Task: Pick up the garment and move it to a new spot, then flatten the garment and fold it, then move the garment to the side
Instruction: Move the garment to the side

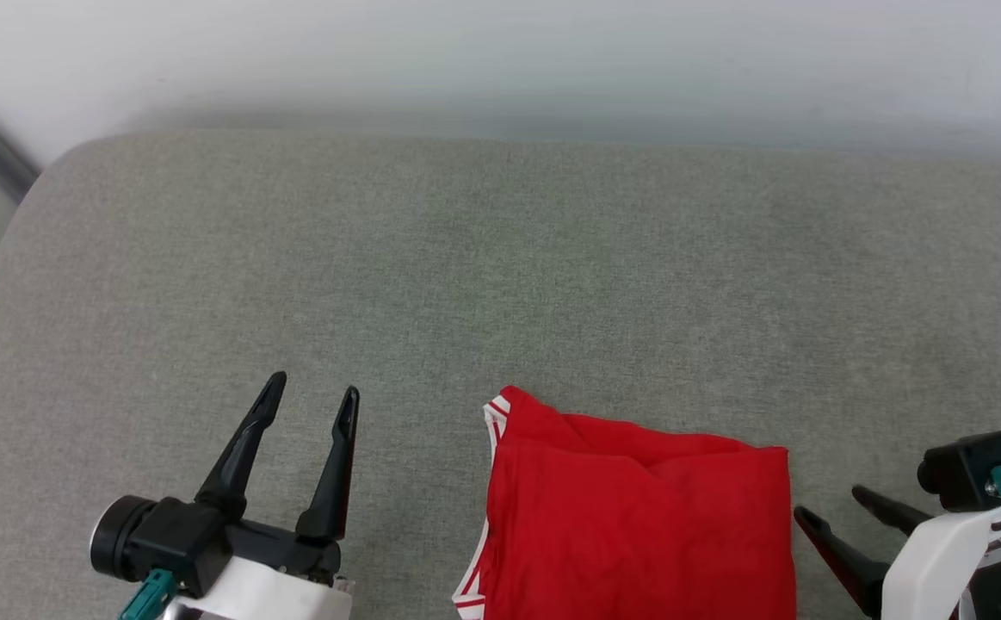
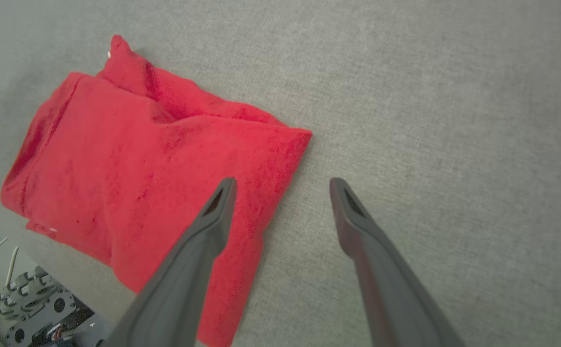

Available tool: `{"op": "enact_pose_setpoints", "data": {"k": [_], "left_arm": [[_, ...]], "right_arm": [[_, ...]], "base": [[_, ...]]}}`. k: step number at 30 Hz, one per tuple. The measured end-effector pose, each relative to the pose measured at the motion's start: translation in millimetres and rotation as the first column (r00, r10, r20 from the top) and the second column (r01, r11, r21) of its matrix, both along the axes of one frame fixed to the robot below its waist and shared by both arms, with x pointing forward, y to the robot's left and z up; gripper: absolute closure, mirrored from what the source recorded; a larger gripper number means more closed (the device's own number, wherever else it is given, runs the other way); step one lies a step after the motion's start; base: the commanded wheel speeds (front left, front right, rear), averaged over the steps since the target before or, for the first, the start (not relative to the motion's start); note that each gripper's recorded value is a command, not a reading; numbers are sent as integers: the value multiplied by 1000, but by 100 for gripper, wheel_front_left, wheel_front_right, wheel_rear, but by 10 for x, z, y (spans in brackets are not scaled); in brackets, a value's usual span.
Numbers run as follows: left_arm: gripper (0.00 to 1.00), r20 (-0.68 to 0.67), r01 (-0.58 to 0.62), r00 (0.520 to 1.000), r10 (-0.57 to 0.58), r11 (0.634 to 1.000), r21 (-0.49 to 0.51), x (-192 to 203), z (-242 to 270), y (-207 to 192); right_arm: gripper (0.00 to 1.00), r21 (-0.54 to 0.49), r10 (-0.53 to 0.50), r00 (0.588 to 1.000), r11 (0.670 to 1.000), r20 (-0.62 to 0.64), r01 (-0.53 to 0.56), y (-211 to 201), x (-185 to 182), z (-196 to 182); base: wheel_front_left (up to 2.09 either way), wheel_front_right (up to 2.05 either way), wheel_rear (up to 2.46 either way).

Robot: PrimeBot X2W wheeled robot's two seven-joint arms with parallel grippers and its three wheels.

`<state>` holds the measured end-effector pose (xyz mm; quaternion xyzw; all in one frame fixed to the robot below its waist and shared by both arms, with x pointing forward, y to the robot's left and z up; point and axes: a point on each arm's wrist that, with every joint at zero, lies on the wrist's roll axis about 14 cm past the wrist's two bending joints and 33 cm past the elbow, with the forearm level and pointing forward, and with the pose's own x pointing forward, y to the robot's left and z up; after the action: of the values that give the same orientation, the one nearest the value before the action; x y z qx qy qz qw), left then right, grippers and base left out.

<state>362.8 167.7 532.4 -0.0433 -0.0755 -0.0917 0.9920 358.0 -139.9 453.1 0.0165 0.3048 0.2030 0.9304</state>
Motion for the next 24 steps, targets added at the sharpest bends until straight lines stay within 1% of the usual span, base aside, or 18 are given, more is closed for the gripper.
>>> {"op": "enact_pose_setpoints", "data": {"k": [2, 4, 7, 8, 9, 11, 16, 19, 21, 22, 23, 24], "left_arm": [[0, -8, -1, 1000, 1, 1000, 6, 23, -26, 14], [0, -9, 1, 1000, -1, 1000, 8, 52, -31, 14], [0, -16, -12, 1000, 13, 1000, 12, 74, -51, 54], [0, -16, -12, 1000, 13, 1000, 12, 74, -51, 54], [0, -24, -21, 999, 21, 1000, 14, 72, -77, 78], [0, -37, -36, 999, 37, 999, 19, 75, -114, 124], [0, -59, -61, 996, 62, 998, 21, 34, -174, 185], [0, -62, -70, 996, 71, 997, 24, 25, -178, 207], [0, -68, -72, 995, 74, 997, 22, 9, -192, 206], [0, -68, -72, 995, 74, 997, 22, 9, -192, 206], [0, -73, -77, 994, 78, 997, 23, -8, -206, 215], [0, -73, -78, 994, 79, 997, 22, -11, -204, 217]], "right_arm": [[0, -27, 29, 995, 999, -97, -32, 10, -78, -113], [0, -45, 43, 981, 998, -187, -52, 11, -134, -223], [0, -72, 73, 946, 992, -316, -101, 89, -202, -406], [0, -72, 73, 946, 992, -316, -101, 89, -202, -406], [0, -72, 84, 937, 991, -338, -114, 132, -214, -445], [0, -54, 112, 909, 988, -401, -146, 277, -231, -559], [0, -46, 131, 863, 984, -488, -175, 432, -277, -765], [0, -51, 140, 851, 980, -507, -191, 492, -247, -840], [0, -71, 151, 851, 974, -502, -215, 518, -220, -874], [54, -71, 151, 851, 974, -502, -215, 518, -220, -874], [84, -91, 158, 855, 969, -494, -232, 533, -199, -910], [100, -92, 164, 854, 967, -494, -239, 547, -201, -922]], "base": [[0, 0, 0], [0, 0, 0], [0, 0, 0], [0, 0, 0], [0, 0, 0], [0, 0, 0], [0, 0, 0], [0, 0, 0], [0, 0, 0], [0, 0, 0], [0, 0, 0], [0, 0, 0]]}}
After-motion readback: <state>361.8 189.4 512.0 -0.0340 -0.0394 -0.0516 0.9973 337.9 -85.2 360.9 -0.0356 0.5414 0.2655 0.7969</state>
